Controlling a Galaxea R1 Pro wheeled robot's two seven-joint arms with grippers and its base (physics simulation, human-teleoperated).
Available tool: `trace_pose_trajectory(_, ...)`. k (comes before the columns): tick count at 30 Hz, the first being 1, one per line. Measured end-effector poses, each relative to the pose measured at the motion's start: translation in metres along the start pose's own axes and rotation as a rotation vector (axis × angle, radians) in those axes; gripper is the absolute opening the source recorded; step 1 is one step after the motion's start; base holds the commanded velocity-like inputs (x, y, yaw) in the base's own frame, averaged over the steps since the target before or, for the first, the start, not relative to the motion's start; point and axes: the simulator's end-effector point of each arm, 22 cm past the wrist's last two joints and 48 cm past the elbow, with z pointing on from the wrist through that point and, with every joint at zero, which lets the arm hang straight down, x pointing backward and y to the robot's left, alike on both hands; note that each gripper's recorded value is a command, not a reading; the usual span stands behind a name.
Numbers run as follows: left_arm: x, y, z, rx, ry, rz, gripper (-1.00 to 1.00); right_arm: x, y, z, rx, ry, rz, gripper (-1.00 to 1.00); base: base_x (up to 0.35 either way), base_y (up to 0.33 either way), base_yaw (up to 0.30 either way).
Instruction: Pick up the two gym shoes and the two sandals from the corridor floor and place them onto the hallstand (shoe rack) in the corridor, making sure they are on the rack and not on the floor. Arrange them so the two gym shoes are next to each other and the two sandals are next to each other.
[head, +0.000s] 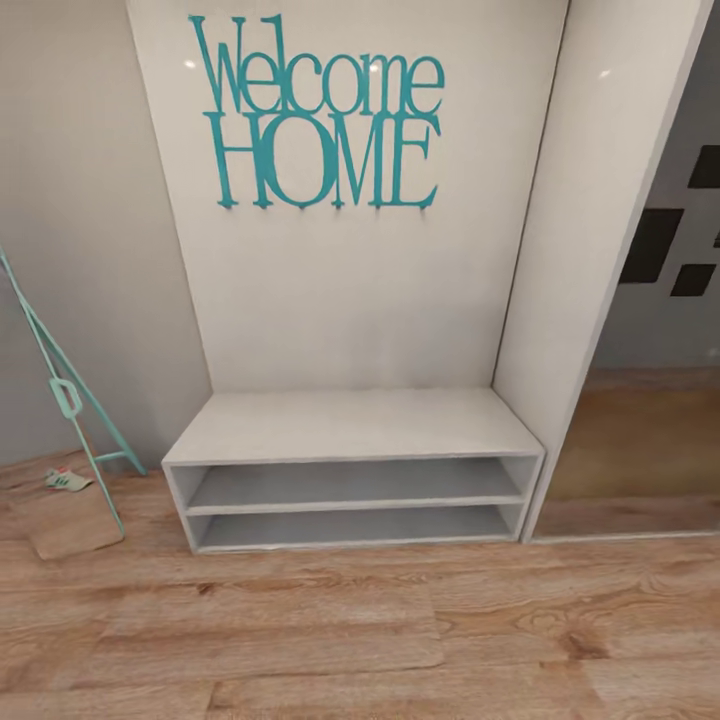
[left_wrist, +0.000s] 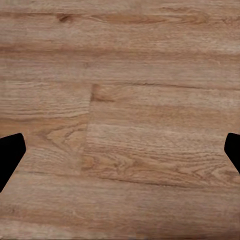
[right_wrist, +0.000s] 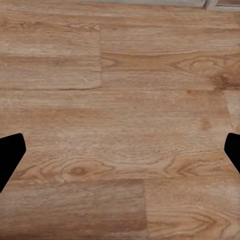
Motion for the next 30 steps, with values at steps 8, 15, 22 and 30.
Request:
trace_pose_trajectory(8,0.003,0.003,0.0,-0.009,0.008,-0.011,1.0,0.003,-0.007,0.0,0.037,0.008,0.002,1.0,-0.016,0.0,0.236)
trace_pose_trajectory(15,0.005,0.003,0.0,-0.006,0.013,-0.004,1.0,0.007,-0.011,0.0,0.063,0.017,-0.002,1.0,-0.001,0.0,0.238)
trace_pose_trajectory(22,0.008,0.005,0.001,-0.009,0.018,-0.004,1.0,0.01,-0.01,0.0,0.06,0.024,-0.005,1.0,0.0,0.0,0.236)
trace_pose_trajectory(30,0.011,0.006,0.001,-0.01,0.026,-0.005,1.0,0.013,-0.009,0.0,0.057,0.032,-0.005,1.0,0.0,0.0,0.234)
